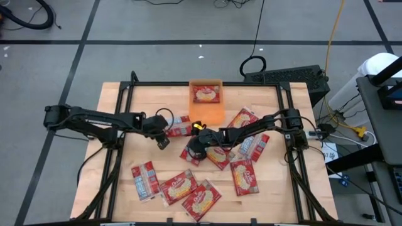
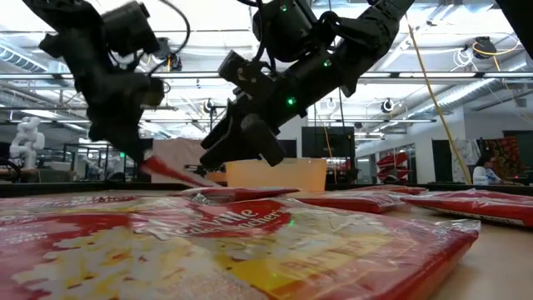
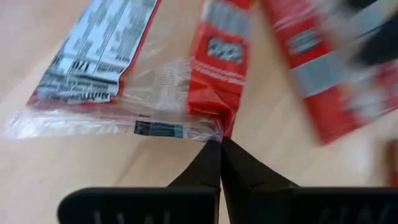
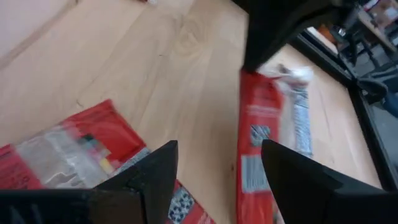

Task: Sort popcorn bags into baskets
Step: Put the red popcorn bag into the orange bin

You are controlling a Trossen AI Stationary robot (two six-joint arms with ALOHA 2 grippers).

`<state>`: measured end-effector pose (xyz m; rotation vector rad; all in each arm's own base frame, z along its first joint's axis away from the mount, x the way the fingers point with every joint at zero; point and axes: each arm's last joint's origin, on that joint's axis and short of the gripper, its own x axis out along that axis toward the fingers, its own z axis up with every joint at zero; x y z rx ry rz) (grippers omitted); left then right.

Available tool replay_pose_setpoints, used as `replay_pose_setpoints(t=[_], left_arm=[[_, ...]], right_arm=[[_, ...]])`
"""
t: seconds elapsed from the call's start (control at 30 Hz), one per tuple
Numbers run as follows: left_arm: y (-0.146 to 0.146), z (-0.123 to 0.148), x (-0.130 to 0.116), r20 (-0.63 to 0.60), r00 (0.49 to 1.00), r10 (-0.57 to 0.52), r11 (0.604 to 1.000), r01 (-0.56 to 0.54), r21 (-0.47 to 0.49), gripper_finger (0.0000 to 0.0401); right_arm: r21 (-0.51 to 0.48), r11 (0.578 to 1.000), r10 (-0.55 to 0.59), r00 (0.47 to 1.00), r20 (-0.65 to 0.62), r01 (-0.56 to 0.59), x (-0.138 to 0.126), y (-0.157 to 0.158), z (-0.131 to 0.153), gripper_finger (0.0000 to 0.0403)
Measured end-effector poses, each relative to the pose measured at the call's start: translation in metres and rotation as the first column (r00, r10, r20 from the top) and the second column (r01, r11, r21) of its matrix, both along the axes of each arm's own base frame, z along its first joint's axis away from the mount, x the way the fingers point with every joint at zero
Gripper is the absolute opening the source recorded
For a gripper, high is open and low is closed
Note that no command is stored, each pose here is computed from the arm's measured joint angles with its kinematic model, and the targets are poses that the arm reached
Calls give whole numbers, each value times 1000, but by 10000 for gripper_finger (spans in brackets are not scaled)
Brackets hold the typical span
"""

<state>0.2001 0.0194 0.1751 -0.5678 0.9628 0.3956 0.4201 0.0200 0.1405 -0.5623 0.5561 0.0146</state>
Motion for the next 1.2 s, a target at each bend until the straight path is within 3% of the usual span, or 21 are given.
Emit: replay_pose_setpoints(t=[0.2,0.43,0.57,0.83,1.0,1.2], left_arm=[[-7,23,-2,175,984,-37,999,34,21,1],[-15,33,8,317,945,-84,996,74,44,1],[-20,36,12,360,925,-119,993,104,60,1],[-24,51,4,430,883,-191,981,154,119,33],[-27,73,-13,504,808,-304,946,197,256,71],[-22,93,-30,523,780,-345,865,49,499,137]], right_arm=[[-168,979,-105,993,56,113,5,-5,-7,248],[-149,968,-174,970,172,200,14,-13,-20,254],[-139,970,-173,970,172,198,14,-14,-21,208],[-58,979,-182,970,162,194,9,-13,-1,25],[-13,986,-162,978,130,165,-1,-14,28,20],[140,980,-157,983,93,143,-22,-30,80,9]])
